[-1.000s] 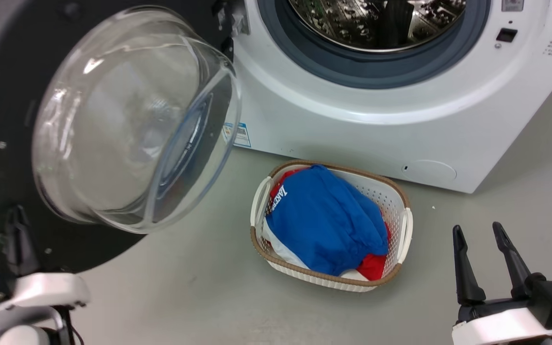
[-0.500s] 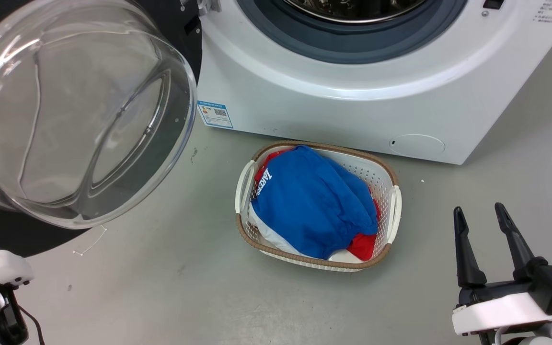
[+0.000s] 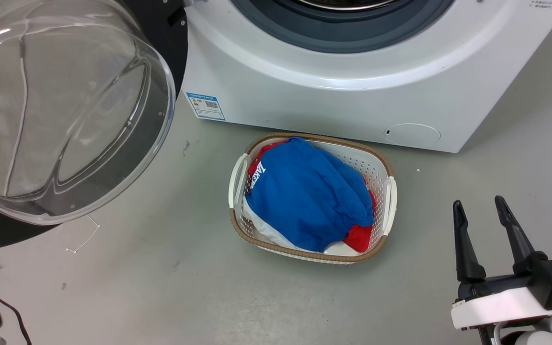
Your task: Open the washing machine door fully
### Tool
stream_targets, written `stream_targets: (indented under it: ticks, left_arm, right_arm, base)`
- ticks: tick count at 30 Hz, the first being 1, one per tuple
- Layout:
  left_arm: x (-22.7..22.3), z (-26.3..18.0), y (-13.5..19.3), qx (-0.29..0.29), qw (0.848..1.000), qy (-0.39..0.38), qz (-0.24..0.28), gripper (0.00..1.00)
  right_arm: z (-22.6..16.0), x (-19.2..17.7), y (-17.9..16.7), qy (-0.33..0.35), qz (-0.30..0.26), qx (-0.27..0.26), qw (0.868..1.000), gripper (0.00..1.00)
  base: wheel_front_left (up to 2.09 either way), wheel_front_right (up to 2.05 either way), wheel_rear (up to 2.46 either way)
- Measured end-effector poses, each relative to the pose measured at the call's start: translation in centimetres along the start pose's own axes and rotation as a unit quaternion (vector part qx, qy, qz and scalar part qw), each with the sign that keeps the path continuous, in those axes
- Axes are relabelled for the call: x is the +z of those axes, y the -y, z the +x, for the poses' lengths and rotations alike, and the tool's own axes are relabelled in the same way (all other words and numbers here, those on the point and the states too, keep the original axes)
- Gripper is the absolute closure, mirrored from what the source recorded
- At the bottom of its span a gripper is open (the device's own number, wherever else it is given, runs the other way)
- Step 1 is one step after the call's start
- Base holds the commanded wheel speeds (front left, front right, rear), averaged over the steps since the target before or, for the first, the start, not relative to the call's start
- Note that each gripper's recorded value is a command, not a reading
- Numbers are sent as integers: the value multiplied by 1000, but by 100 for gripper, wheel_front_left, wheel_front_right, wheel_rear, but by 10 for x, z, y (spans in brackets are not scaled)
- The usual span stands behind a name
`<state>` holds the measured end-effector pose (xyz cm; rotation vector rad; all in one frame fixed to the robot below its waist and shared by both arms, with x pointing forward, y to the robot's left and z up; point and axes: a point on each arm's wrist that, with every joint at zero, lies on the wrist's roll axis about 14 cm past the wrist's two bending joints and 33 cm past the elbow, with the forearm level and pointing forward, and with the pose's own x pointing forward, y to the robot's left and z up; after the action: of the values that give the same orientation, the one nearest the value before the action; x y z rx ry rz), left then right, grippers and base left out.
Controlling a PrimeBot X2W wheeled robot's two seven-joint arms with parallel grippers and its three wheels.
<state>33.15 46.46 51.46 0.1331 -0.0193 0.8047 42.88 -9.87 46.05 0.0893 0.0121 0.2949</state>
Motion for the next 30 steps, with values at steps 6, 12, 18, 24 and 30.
stream_targets:
  ticks: [6, 12, 18, 24, 30]
  left_arm:
    - [0, 3, 1, 1, 1000, -1, 0, 100]
    - [-1, 7, -1, -3, 1000, -4, 0, 100]
    - [14, 5, 2, -21, 1000, 18, -9, 100]
    - [28, -13, 5, -46, 998, 42, -13, 100]
    - [48, -40, 22, -85, 993, 76, -19, 100]
  right_arm:
    - [0, 1, 1, 2, -3, -2, 1000, 0]
    - [-2, 5, 3, 5, -5, -5, 1000, 0]
    - [-9, 15, 6, 16, -3, -12, 1000, 0]
    - [-23, 30, 6, 32, -4, -18, 999, 0]
    - [-43, 50, 5, 56, -13, -23, 998, 0]
  base:
    - [0, 0, 0]
    - [0, 0, 0]
    - [0, 0, 0]
    - [0, 0, 0]
    - [0, 0, 0]
